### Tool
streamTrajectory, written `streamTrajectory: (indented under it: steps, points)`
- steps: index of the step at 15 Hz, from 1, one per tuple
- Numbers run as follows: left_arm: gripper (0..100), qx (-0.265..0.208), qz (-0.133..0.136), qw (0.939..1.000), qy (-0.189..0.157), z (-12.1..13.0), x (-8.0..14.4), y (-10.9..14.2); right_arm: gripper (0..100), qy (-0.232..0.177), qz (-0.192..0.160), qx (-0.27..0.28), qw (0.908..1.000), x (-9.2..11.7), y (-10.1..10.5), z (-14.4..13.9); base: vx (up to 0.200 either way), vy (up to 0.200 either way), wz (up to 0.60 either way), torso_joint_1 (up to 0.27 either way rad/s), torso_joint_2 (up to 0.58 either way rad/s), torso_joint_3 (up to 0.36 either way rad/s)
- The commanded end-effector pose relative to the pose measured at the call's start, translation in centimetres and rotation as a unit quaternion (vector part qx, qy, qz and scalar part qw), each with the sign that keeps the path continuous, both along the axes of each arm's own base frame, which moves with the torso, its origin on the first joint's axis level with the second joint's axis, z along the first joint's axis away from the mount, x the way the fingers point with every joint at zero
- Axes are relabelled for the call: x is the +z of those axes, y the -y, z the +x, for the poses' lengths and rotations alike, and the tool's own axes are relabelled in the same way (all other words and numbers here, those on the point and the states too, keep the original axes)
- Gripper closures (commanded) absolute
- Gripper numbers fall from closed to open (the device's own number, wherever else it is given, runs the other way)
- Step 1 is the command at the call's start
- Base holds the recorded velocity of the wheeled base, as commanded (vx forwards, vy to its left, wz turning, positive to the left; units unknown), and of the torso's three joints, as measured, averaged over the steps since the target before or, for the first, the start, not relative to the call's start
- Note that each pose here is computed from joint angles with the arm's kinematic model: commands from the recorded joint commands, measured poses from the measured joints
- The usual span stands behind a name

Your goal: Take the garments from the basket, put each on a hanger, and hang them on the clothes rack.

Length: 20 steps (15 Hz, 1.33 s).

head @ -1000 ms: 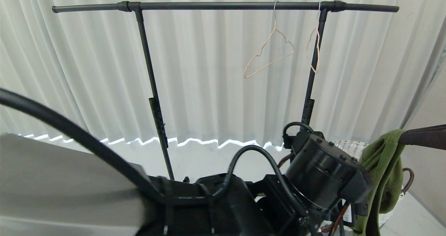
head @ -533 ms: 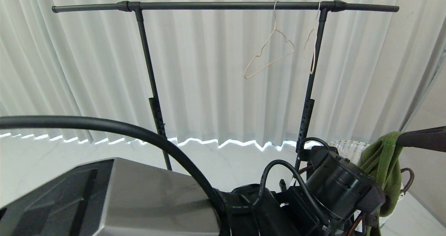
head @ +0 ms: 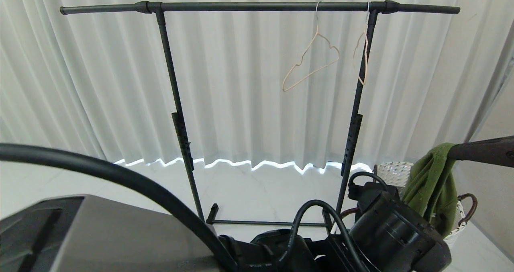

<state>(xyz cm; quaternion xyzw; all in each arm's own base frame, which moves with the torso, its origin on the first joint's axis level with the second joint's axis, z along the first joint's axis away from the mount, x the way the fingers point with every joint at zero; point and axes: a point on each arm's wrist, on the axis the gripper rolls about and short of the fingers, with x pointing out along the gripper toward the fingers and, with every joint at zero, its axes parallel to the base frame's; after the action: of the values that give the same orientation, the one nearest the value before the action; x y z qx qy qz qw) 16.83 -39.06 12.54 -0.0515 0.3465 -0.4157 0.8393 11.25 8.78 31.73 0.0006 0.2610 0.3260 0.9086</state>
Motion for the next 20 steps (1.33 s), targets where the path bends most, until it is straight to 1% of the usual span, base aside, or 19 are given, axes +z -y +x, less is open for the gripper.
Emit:
streamTrajectory:
  steps: [1,2,3,4,6,9,10,14,15,16,18,20]
  points:
    - [0,0.016,-0.027,0.9994,0.013,1.2,1.2,0.7,100,-0.003,-0.002,0.001,1.0000,-0.1,-0.2,0.2,0.000,0.000,0.00,0.000,0.00,0.000]
    - [0,0.045,-0.015,0.9987,0.020,2.7,0.1,0.8,100,-0.002,-0.001,0.002,1.0000,0.0,-0.2,0.2,0.000,0.000,0.00,0.000,0.00,0.000]
    - [0,0.067,-0.005,0.9974,0.026,3.6,-0.6,0.7,100,-0.003,-0.002,0.003,1.0000,0.0,-0.3,0.3,0.000,0.000,0.00,0.000,0.00,0.000]
    - [0,0.074,0.002,0.9969,0.026,4.1,-1.1,0.5,100,-0.001,-0.001,0.005,1.0000,0.0,-0.4,0.3,0.000,0.000,0.00,0.000,0.00,0.000]
    - [0,0.077,0.008,0.9967,0.024,4.3,-1.7,0.5,100,0.000,0.000,0.006,1.0000,0.0,-0.4,0.3,0.000,0.000,0.00,0.000,0.00,0.000]
    - [0,0.077,0.024,0.9966,0.018,4.3,-3.1,0.8,100,0.001,0.001,0.006,1.0000,0.0,-0.3,0.2,0.000,0.000,0.00,0.000,0.00,0.000]
    - [0,0.073,0.038,0.9965,0.013,4.1,-4.2,1.0,100,0.000,0.002,0.004,1.0000,0.0,-0.3,0.2,0.000,0.000,0.00,0.000,0.00,0.000]
    - [0,0.062,0.073,0.9954,-0.002,2.7,-5.8,0.1,100,0.004,0.004,0.000,1.0000,0.2,-0.1,0.0,0.000,0.000,0.00,0.000,0.00,0.000]
    - [100,0.062,0.080,0.9949,-0.004,2.4,-5.9,-0.3,100,0.006,0.005,0.000,1.0000,0.2,0.0,-0.1,0.000,0.000,0.00,0.000,0.00,0.000]
    - [100,0.062,0.084,0.9946,-0.005,2.2,-5.8,-0.8,100,0.006,0.005,-0.001,1.0000,0.2,0.0,-0.1,0.000,0.000,0.00,0.000,0.00,0.000]
    - [100,0.067,0.083,0.9943,-0.004,1.7,-4.8,-1.9,100,0.009,0.007,-0.004,0.9999,0.3,0.2,-0.2,0.000,0.000,0.00,0.000,0.00,0.000]
    - [100,0.075,0.100,0.9920,0.020,0.0,-3.0,-4.6,100,0.005,0.002,-0.016,0.9999,0.0,0.5,0.0,0.000,0.000,0.00,0.000,0.00,0.000]
